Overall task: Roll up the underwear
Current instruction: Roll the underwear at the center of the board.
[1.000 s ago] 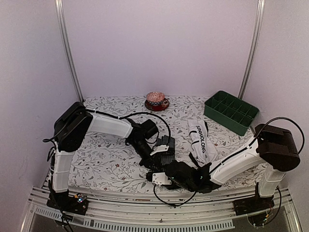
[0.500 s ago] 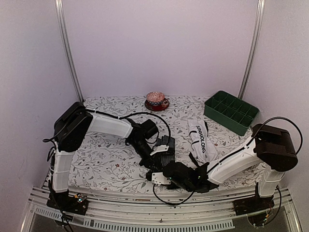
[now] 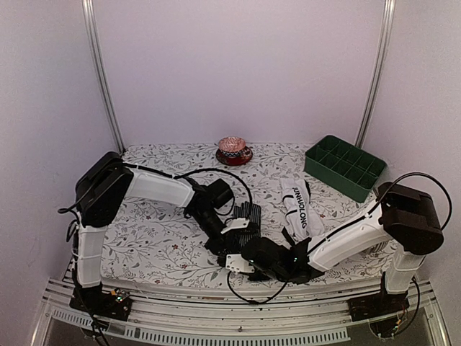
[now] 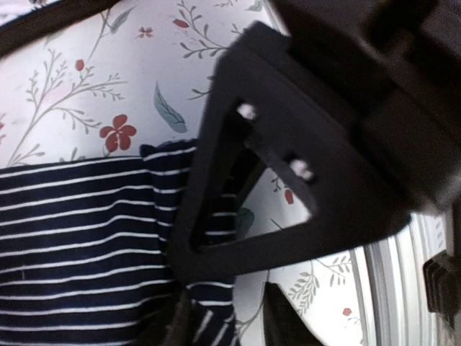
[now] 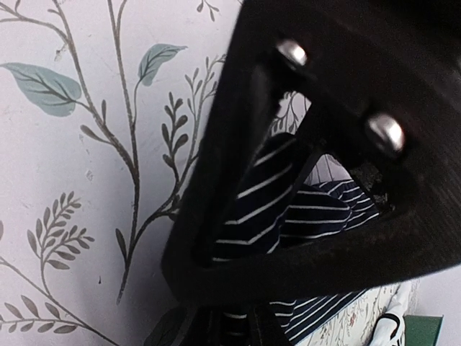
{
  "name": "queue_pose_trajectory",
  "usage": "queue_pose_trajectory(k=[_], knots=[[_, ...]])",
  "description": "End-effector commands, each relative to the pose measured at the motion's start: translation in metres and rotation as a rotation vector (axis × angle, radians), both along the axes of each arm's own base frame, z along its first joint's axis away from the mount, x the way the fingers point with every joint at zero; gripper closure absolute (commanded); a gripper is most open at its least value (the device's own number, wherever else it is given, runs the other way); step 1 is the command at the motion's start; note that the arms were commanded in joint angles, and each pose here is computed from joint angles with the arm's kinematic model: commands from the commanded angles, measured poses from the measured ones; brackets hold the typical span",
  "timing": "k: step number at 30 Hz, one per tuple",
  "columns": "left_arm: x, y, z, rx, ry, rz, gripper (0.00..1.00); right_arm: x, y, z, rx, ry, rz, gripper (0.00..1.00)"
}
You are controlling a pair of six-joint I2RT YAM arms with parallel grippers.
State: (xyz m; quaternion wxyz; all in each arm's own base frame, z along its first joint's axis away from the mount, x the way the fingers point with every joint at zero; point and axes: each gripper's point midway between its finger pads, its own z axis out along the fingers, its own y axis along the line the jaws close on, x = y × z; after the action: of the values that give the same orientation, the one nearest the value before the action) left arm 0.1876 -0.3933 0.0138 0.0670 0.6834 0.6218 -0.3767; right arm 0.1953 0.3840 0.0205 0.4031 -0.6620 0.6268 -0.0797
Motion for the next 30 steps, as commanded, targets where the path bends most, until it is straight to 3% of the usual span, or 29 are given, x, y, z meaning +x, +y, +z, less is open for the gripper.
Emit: queue_pose_trajectory(k=[1, 5, 10, 19, 30], knots=[[-0.014, 0.046, -0.028, 0.195, -0.029, -0.003, 0.54, -0.005, -0.017, -0.02, -0.066, 0.107, -0.008, 0.96], [-0.007, 0.048, -0.003, 0.119, -0.099, 0.0, 0.32, -0.007, -0.017, -0.017, -0.04, 0.15, -0.003, 0.96], [0.001, 0.05, 0.031, 0.015, -0.204, 0.008, 0.17, -0.008, -0.016, -0.017, -0.017, 0.222, -0.001, 0.96], [0.023, 0.053, 0.063, -0.19, -0.525, 0.094, 0.15, -0.011, -0.016, -0.02, 0.053, 0.485, -0.016, 0.96], [0.019, 0.054, 0.068, -0.294, -0.855, 0.119, 0.15, -0.012, -0.017, -0.022, 0.133, 0.792, -0.049, 0.95]])
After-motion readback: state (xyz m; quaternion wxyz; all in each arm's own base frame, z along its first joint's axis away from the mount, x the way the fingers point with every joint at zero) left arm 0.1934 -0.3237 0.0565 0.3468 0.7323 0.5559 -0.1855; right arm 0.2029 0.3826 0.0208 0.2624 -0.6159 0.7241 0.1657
